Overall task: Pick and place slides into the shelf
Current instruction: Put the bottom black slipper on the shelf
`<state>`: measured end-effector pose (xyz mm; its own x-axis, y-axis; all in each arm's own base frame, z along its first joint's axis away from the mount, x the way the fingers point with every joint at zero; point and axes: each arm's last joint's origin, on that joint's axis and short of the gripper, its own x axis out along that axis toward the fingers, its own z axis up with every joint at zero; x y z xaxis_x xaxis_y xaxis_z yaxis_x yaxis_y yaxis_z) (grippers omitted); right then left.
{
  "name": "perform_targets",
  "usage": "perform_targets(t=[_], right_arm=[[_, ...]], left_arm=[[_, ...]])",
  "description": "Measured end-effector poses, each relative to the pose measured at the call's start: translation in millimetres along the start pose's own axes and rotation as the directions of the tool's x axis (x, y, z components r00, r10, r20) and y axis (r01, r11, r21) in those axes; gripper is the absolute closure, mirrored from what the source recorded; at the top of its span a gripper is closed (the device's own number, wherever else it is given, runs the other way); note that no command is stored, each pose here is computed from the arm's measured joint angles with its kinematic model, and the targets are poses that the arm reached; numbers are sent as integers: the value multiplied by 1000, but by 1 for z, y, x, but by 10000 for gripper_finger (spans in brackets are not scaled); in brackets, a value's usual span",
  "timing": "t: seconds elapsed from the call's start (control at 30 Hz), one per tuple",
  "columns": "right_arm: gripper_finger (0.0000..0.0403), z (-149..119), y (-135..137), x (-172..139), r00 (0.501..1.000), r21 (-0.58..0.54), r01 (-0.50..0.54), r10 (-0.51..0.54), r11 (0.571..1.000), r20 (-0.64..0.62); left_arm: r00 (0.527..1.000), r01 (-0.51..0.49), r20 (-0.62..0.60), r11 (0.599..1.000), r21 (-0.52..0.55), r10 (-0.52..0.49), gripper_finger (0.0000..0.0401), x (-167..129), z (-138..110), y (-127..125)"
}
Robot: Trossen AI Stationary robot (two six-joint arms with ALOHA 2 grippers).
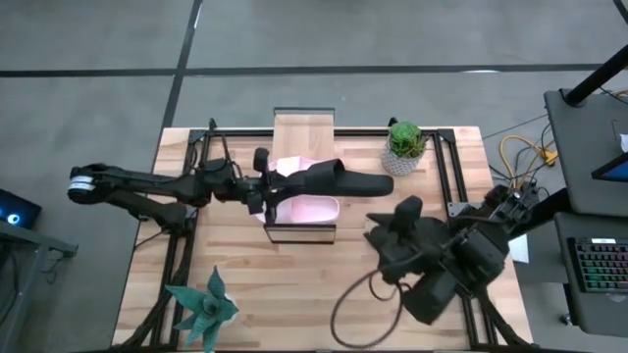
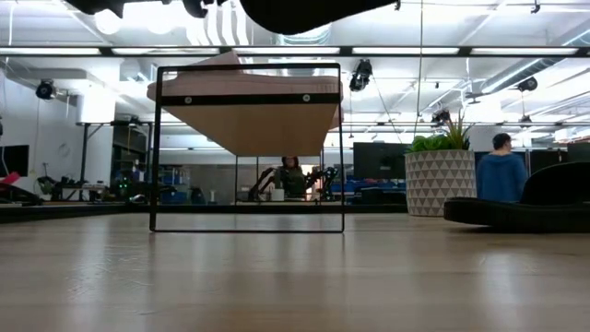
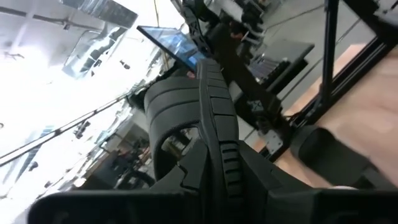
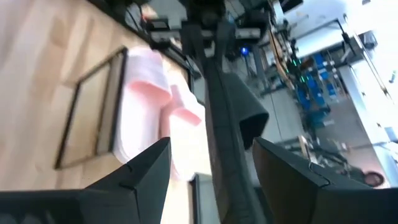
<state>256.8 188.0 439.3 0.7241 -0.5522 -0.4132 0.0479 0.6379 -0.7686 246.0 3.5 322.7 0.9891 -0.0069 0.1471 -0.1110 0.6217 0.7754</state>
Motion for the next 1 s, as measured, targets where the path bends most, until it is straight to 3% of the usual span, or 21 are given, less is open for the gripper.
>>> perform_targets(t=[0.23,1.0], right_arm=[[186,-2,-9,17,998,-16,25,-25,1000,-53],[186,-10,-29,59,983,-126,10,-33,992,-182]], left_arm=[[996,-54,-68,997,55,57,369,3,7,-5],[997,-63,-42,994,87,67,369,7,27,-8]])
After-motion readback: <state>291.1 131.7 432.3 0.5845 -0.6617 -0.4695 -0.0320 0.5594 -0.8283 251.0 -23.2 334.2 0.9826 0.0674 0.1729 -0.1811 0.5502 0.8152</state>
